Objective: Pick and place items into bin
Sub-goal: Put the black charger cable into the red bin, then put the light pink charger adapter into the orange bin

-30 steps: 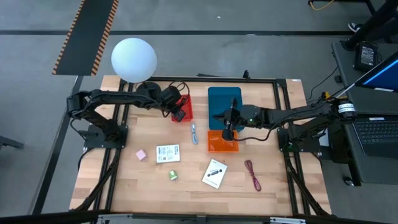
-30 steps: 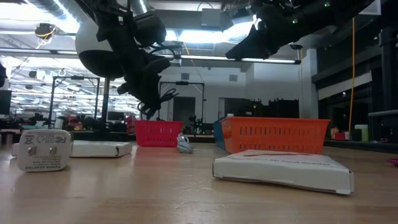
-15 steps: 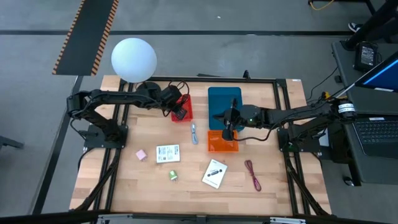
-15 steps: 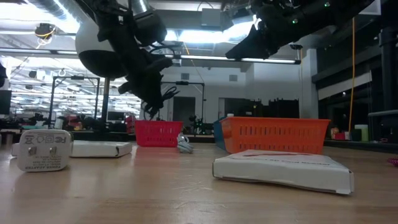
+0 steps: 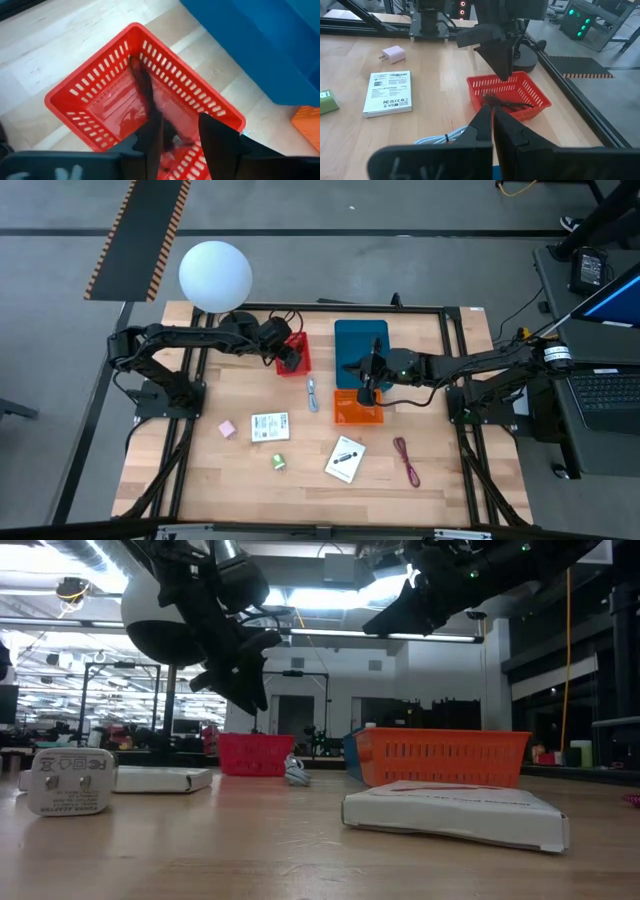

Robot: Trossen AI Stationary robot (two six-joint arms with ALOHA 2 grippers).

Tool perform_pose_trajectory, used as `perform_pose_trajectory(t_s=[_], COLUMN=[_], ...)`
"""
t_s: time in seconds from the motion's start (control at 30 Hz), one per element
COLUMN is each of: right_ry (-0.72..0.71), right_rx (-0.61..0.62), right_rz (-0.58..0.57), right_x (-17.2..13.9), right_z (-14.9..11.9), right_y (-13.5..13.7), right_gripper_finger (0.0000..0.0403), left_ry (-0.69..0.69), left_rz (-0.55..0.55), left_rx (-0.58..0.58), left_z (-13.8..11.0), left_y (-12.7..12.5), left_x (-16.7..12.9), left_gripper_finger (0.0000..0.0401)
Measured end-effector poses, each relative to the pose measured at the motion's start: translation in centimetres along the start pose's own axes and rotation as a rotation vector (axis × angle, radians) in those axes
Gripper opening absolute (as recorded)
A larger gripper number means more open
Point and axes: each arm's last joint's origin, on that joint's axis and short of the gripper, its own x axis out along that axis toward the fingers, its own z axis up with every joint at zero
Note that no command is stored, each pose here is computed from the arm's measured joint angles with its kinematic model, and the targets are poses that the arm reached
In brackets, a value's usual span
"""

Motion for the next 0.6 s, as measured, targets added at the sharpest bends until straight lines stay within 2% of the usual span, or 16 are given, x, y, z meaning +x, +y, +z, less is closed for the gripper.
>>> perform_pose_trajectory(t_s=[0.13, 0.3, 0.6], right_ry=[0.0, 0.0, 0.001], right_rx=[0.0, 0.0, -0.01], right_rz=[0.0, 0.0, 0.0], right_x=[0.0, 0.0, 0.0], right_z=[0.0, 0.0, 0.0], right_y=[0.0, 0.0, 0.0], right_gripper_finger=[0.0, 0.0, 0.0], left_ry=[-0.018, -0.047, -0.103], left_rz=[0.028, 0.041, -0.087], left_rx=[-0.005, 0.083, 0.23], left_z=[0.1, 0.3, 0.5], left_y=[0.1, 0.1, -0.6], left_x=[0.0, -0.6, -3.7], left_gripper_finger=[0.0135, 0.0135, 0.0118])
